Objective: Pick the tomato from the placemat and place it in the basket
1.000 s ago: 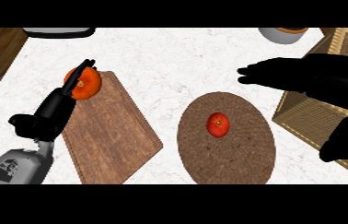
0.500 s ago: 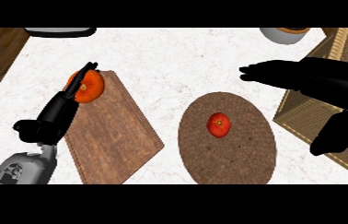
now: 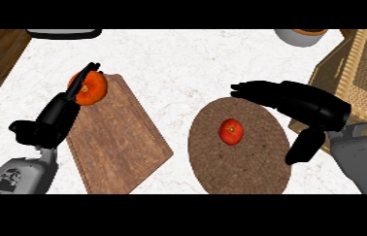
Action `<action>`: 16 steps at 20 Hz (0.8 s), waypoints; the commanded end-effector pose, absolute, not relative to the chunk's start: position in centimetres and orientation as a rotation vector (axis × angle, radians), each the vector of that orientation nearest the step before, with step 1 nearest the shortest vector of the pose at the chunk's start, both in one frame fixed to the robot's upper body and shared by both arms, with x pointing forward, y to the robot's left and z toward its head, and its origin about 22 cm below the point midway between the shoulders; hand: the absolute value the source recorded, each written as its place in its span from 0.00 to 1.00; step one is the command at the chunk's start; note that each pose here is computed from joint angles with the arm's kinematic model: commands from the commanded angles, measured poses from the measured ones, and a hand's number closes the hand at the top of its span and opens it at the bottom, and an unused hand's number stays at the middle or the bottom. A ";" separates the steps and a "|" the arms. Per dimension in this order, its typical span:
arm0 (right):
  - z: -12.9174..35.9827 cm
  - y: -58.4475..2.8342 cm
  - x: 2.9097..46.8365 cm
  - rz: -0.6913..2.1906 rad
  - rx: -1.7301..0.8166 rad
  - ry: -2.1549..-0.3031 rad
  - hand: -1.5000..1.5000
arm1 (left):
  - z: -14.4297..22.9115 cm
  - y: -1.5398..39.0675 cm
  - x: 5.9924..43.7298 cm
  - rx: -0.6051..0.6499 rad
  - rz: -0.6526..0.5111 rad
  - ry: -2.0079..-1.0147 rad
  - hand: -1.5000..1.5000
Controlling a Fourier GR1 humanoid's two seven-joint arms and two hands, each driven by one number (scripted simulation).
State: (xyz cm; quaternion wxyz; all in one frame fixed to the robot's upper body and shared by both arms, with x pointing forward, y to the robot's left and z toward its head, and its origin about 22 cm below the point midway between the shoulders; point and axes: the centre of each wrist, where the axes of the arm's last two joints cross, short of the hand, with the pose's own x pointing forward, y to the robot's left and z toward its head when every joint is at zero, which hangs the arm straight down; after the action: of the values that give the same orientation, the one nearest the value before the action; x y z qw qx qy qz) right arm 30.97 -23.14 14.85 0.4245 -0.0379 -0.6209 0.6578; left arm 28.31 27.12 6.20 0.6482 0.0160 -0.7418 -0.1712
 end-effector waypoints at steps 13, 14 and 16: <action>8.4 -20.4 32.6 1.641 -0.066 -1.645 0.00 | 4.7 26.1 27.4 0.029 -0.383 -1.684 0.50; 9.0 -21.4 32.4 1.627 -0.052 -1.640 0.00 | 6.5 25.5 27.9 0.054 -0.386 -1.695 0.50; 8.8 -20.9 33.2 1.620 -0.013 -1.649 0.00 | 5.8 26.6 27.2 0.063 -0.388 -1.696 0.50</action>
State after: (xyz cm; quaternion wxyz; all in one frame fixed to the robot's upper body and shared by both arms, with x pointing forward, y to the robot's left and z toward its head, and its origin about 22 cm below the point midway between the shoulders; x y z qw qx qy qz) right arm 32.67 -21.58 8.98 0.4039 -0.0246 -0.6461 0.6472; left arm 27.64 26.49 5.86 0.6469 0.0218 -0.7433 -0.1691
